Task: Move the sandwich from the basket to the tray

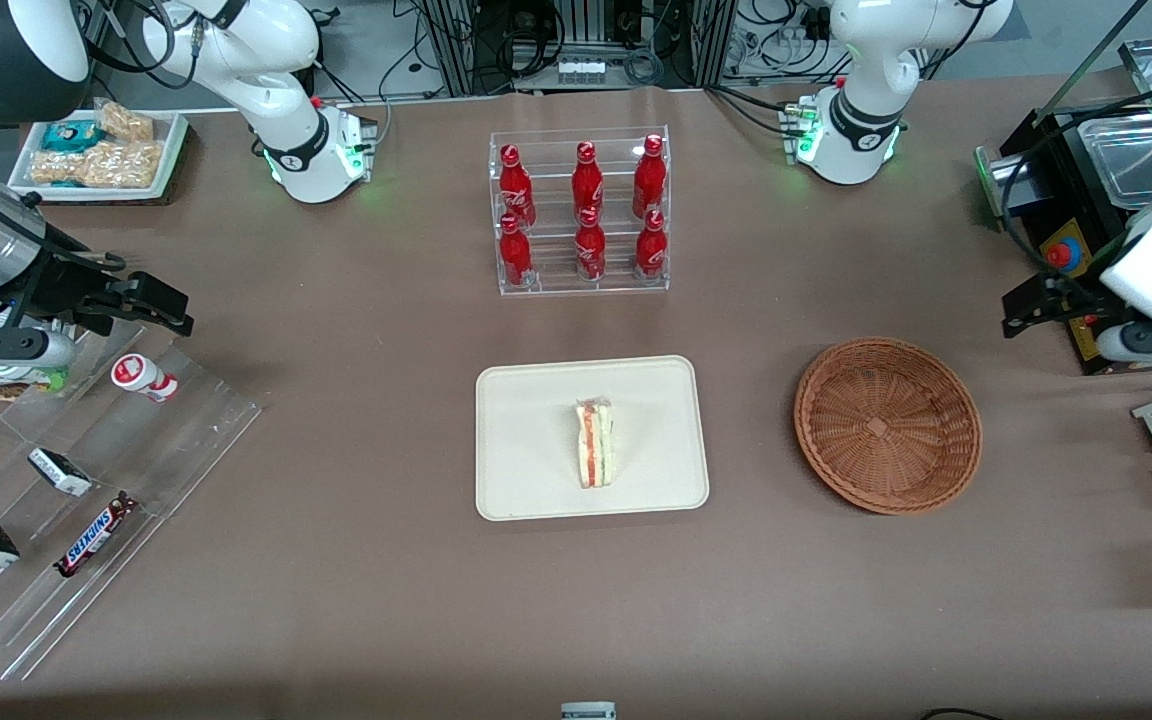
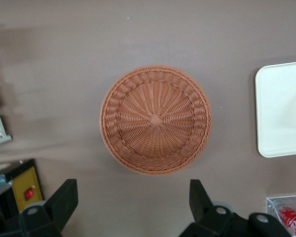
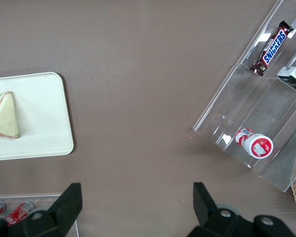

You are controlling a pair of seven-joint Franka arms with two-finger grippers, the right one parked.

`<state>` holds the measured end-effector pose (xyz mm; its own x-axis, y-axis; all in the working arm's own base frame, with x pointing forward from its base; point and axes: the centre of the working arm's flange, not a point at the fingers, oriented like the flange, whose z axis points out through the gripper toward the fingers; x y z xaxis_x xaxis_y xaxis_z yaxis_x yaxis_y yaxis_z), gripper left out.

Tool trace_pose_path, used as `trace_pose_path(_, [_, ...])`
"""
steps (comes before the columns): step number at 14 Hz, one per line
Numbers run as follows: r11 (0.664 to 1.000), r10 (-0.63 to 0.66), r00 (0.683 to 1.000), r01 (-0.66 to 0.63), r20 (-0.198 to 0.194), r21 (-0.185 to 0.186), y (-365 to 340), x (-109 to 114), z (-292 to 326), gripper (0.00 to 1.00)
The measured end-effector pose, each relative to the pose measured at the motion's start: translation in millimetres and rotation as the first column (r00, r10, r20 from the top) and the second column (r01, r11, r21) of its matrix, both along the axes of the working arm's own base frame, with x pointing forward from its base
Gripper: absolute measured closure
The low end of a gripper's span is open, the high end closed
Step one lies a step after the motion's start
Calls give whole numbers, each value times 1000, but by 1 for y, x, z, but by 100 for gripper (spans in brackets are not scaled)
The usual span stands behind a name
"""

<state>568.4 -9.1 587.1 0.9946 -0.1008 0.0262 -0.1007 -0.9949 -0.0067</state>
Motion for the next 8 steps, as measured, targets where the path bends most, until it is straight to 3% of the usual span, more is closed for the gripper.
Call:
trace_pose_path(4, [1000, -12, 999, 12, 42, 0, -3, 2, 22, 0])
trace_pose_path(8, [1000, -14, 1000, 14, -4, 0, -4, -3, 19, 0])
